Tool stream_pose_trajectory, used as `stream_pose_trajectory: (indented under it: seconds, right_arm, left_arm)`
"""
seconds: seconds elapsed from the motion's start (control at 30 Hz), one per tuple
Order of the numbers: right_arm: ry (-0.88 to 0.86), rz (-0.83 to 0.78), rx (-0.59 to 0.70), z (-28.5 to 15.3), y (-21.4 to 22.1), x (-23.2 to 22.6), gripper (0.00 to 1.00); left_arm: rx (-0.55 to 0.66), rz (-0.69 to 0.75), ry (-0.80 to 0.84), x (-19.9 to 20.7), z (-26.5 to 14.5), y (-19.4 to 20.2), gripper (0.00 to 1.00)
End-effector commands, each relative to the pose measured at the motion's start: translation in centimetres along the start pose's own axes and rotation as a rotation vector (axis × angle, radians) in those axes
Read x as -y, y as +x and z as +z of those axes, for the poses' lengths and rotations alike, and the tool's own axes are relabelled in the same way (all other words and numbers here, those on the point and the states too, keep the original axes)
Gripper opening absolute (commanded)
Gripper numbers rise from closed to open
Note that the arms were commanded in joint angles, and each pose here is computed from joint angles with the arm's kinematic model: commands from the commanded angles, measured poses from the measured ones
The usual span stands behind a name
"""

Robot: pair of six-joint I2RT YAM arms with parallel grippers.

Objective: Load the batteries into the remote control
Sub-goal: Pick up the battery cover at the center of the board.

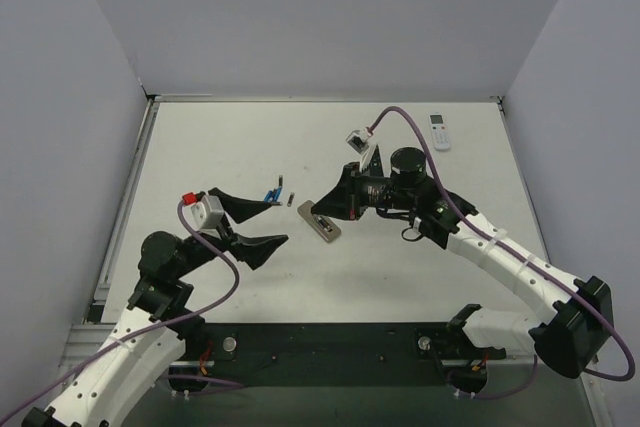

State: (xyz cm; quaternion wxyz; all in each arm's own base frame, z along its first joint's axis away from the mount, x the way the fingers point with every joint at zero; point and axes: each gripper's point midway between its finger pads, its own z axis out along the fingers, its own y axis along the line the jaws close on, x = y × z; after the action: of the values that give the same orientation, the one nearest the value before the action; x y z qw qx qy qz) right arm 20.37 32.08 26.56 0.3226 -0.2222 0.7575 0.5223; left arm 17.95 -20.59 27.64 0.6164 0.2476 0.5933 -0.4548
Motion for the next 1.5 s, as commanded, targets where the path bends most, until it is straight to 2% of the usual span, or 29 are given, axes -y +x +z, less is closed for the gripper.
stream_pose_trajectory:
  seconds: [0.0,0.1,0.23,0.57,0.7,0.87,1.03,1.07,1.23,1.3,1.33,1.37,1.4,1.43,1.47]
  right_arm:
    - [-0.252,-0.077,0.088,-0.9,-2.3,-6.2,0.00]
    - [-0.313,-0.098,0.083,-1.0,-2.2,-7.8,0.00]
    - [-0.377,-0.114,0.078,-1.1,-2.1,-9.2,0.00]
    - [-0.468,-0.157,0.063,-1.5,-1.5,-11.3,0.00]
    - [-0.482,-0.157,0.055,-1.2,-1.3,-11.6,0.00]
    - [-0.483,-0.150,0.045,-0.6,-1.1,-11.5,0.00]
    - [-0.481,-0.148,0.043,-0.5,-1.1,-11.5,0.00]
    - [-0.472,-0.153,0.039,-0.4,-1.0,-11.3,0.00]
    - [-0.392,-0.166,-0.006,-0.2,0.0,-9.8,0.00]
    - [-0.369,-0.233,-0.013,-0.5,-0.1,-9.6,0.11]
    - [-0.328,-0.232,-0.058,-0.8,0.8,-8.9,0.15]
    - [-0.302,-0.255,-0.072,-1.1,1.0,-8.6,0.27]
    - [-0.283,-0.345,-0.062,-1.5,0.4,-8.5,0.34]
    - [-0.208,-0.345,-0.101,-2.1,1.2,-7.3,0.41]
    - [-0.177,-0.376,-0.107,-2.5,1.3,-6.9,0.53]
  left_arm:
    - [0.094,0.254,0.199,3.5,1.0,-4.0,0.97]
    - [0.059,0.341,0.276,4.3,1.6,-3.8,0.98]
    - [0.007,0.373,0.379,5.4,2.4,-3.3,0.97]
    - [-0.018,0.380,0.443,5.5,3.2,-2.2,0.74]
    - [-0.012,0.340,0.466,6.0,3.1,-2.2,0.60]
    - [-0.002,0.332,0.497,6.6,2.8,-2.3,0.51]
    - [-0.014,0.327,0.497,6.7,2.6,-2.0,0.36]
    - [-0.016,0.327,0.497,6.7,2.5,-1.9,0.28]
    - [-0.053,0.341,0.445,5.8,2.5,-1.4,0.03]
    - [-0.081,0.375,0.428,5.3,2.4,-1.0,0.00]
    - [-0.089,0.379,0.417,5.1,2.4,-0.9,0.00]
    - [-0.088,0.401,0.418,5.1,2.4,-1.1,0.00]
    - [-0.112,0.393,0.414,5.0,2.2,-0.6,0.00]
    - [-0.119,0.399,0.409,4.9,2.1,-0.4,0.00]
    - [-0.126,0.422,0.404,4.7,2.2,-0.3,0.00]
